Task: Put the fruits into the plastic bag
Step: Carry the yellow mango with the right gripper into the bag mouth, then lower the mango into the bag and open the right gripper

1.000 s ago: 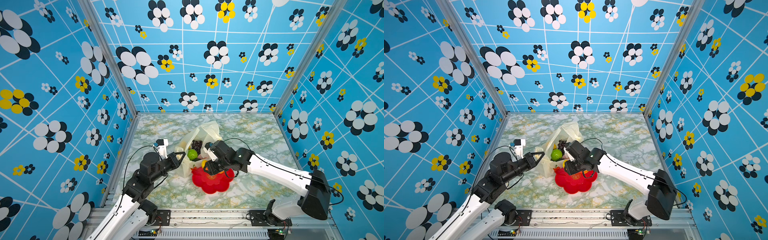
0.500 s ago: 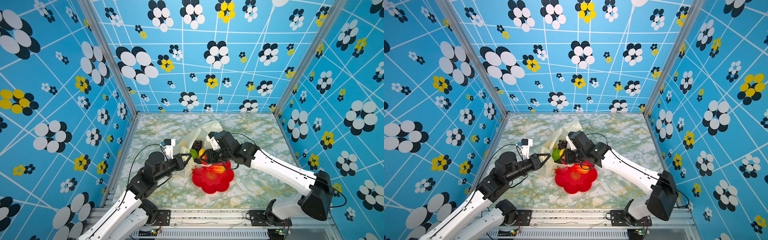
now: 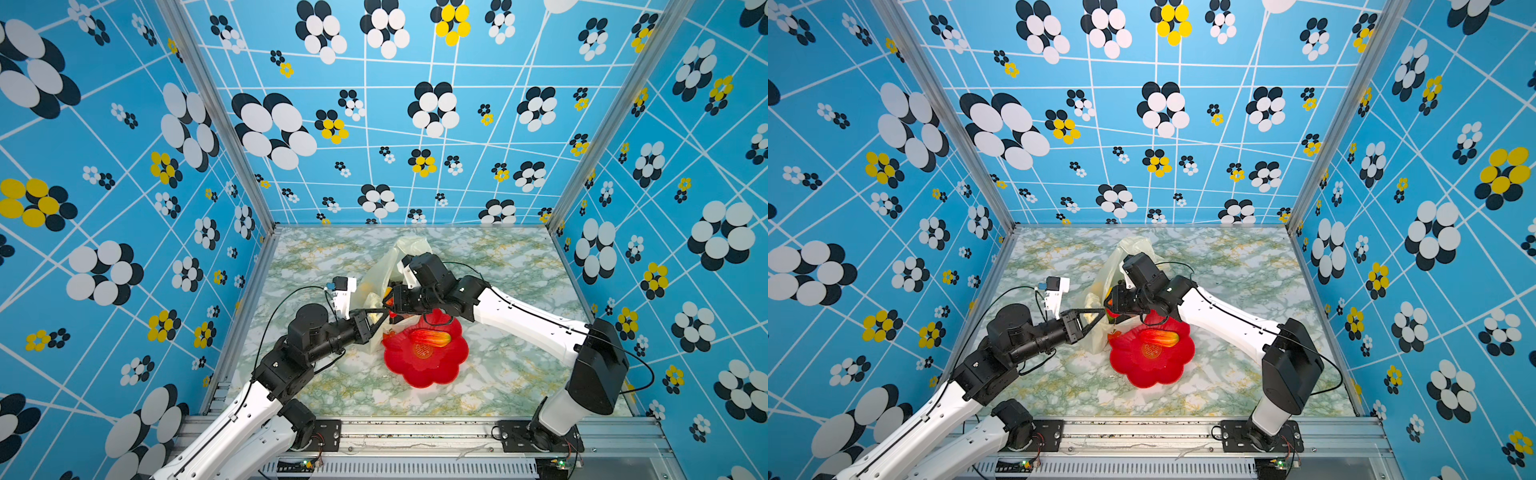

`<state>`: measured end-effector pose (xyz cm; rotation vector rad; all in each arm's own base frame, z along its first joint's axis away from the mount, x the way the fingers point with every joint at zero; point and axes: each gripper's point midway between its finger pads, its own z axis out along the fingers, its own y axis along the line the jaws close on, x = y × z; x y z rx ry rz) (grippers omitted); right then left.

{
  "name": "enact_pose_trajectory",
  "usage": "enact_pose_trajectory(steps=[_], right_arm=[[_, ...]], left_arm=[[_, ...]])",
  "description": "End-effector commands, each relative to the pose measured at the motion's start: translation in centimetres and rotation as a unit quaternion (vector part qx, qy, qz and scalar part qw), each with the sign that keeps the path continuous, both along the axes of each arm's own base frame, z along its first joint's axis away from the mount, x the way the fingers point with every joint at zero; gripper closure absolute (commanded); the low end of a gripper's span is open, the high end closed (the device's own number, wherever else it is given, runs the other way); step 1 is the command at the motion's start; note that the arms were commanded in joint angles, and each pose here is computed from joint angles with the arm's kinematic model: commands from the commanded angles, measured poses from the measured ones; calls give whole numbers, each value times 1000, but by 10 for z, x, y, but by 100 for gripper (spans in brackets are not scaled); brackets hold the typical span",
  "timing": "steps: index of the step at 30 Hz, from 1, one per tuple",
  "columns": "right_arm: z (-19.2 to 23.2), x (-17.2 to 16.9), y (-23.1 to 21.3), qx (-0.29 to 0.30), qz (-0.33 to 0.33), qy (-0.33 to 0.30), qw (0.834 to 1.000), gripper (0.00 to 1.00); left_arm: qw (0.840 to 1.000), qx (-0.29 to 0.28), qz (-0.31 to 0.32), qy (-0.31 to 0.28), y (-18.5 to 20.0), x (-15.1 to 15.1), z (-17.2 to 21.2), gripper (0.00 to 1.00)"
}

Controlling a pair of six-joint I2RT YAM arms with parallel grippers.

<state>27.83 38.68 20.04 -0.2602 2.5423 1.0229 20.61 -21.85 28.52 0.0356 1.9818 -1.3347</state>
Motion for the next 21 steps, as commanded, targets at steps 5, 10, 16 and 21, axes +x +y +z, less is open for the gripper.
enact_pose_trajectory(steps=[5,10,16,21], right_arm=[[19,9,8,24,10,-25,999,39],[22,8,7,32,20,-28,999,36],[22,7,2,40,23,-31,998,34],[22,3,-1,42,30,-31,998,33]], left_arm=[[1000,-12,2,-14,-2,3,15,100],[1000,-25,4,-12,-4,8,20,100],[999,-48,2,-7,-9,14,27,100],[998,-61,13,-7,-8,18,28,100]])
